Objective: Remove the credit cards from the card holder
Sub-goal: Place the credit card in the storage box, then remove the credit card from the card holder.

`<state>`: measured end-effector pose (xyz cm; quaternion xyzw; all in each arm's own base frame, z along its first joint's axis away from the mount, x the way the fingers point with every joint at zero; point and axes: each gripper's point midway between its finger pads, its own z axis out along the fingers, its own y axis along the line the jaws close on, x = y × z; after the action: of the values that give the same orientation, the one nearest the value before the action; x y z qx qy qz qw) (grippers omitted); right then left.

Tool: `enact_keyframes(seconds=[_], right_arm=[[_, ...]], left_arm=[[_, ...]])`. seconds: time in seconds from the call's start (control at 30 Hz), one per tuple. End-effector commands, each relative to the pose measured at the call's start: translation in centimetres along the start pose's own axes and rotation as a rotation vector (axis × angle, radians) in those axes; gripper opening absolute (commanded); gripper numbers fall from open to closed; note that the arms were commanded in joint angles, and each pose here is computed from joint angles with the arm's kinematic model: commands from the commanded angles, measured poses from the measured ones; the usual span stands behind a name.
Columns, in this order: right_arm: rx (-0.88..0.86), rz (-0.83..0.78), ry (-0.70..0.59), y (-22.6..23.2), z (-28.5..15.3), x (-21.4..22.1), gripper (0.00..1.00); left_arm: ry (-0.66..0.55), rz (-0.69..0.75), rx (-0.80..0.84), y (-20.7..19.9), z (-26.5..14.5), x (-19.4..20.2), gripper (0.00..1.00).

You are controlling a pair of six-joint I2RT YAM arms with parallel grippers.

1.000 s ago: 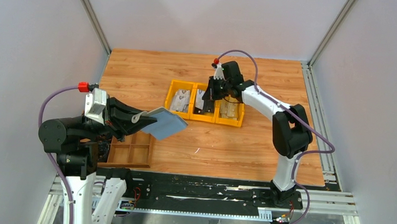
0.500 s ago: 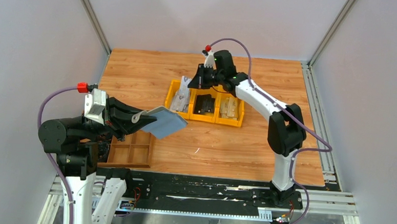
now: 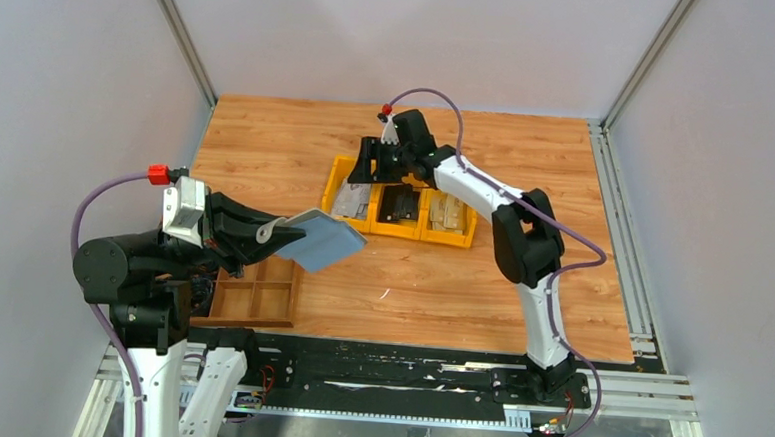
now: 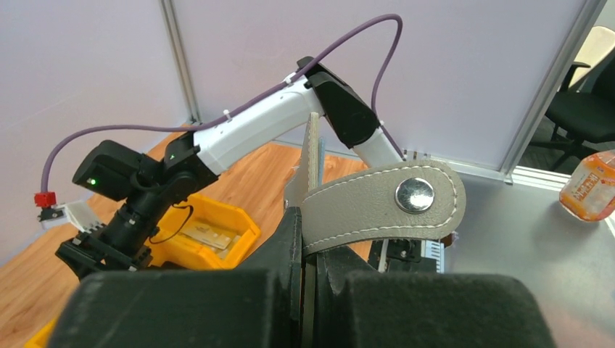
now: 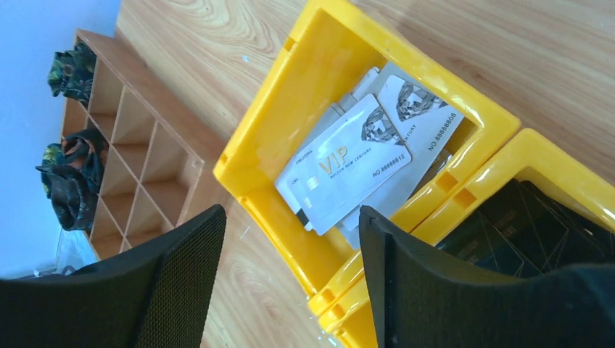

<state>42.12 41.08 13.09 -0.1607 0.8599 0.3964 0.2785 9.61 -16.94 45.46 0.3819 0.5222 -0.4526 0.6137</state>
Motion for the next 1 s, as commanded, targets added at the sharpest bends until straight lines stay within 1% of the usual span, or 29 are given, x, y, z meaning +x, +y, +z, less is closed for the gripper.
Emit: enact_keyframes(seconds=[0.0, 0.07, 0.1, 0.13, 0.17, 0.23, 0.27, 0.4, 0.5, 0.6, 0.67, 0.73, 0.8, 0.87, 0.9, 0.97], right_arm=[[-0.088, -0.128, -0.139, 5.9, -4.7, -4.3, 0.73], [-0.147, -0.180, -0.198, 8.3, -7.3, -5.1, 0.75], [-0.209, -0.218, -0.250, 10.5, -9.6, -5.9, 0.75], [-0.264, -0.239, -0.261, 11.5, -10.3, -5.5, 0.76], [-0.357, -0.292, -0.304, 14.0, -12.8, -5.7, 0.76], [-0.520, -0.368, -0.329, 17.1, -15.9, -4.2, 0.77], [-0.621, -0.426, -0.330, 18.7, -17.6, -2.7, 0.77], [-0.818, -0.559, -0.355, 22.2, -22.8, 1.2, 0.78], [-0.975, -0.590, -0.387, 24.5, -26.5, 3.0, 0.80], [-1.131, -0.564, -0.399, 26.4, -29.5, 4.0, 0.81], [-1.240, -0.533, -0.383, 27.4, -31.0, 4.8, 0.82], [-1.279, -0.497, -0.328, 28.0, -31.4, 5.4, 0.82], [-1.299, -0.522, -0.309, 28.8, -31.4, 6.5, 0.82], [-1.280, -0.547, -0.296, 29.5, -30.7, 7.2, 0.82], [-1.243, -0.524, -0.269, 29.5, -29.8, 7.3, 0.82], [-1.182, -0.533, -0.268, 29.7, -28.7, 7.5, 0.83]], left_arm=[[-0.017, 0.045, 0.012, -0.9, 0.0, -0.9, 0.00], [-0.018, 0.048, 0.010, -0.8, 0.0, -0.9, 0.00], [-0.017, 0.046, 0.010, -0.7, 0.0, -0.9, 0.00], [-0.018, 0.045, 0.010, -0.7, 0.0, -0.9, 0.00], [-0.018, 0.044, 0.011, -0.7, 0.0, -0.9, 0.00], [-0.019, 0.046, 0.011, -0.7, 0.0, -0.9, 0.00], [-0.019, 0.045, 0.012, -0.8, 0.0, -0.9, 0.00], [-0.016, 0.038, 0.012, -0.6, 0.1, -0.7, 0.00], [-0.017, 0.035, 0.008, -0.3, 0.1, -0.6, 0.00], [-0.021, 0.040, -0.002, 0.1, 0.2, -0.6, 0.00], [-0.020, 0.047, 0.000, 0.1, 0.2, -0.6, 0.00], [-0.021, 0.064, -0.002, 0.1, 0.1, -0.5, 0.00], [-0.022, 0.085, -0.005, 0.1, 0.0, -0.3, 0.00], [-0.024, 0.086, -0.010, 0.3, 0.0, -0.1, 0.00], [-0.025, 0.090, -0.013, 0.3, 0.0, -0.1, 0.00], [-0.028, 0.106, -0.017, 0.3, 0.0, -0.2, 0.00]])
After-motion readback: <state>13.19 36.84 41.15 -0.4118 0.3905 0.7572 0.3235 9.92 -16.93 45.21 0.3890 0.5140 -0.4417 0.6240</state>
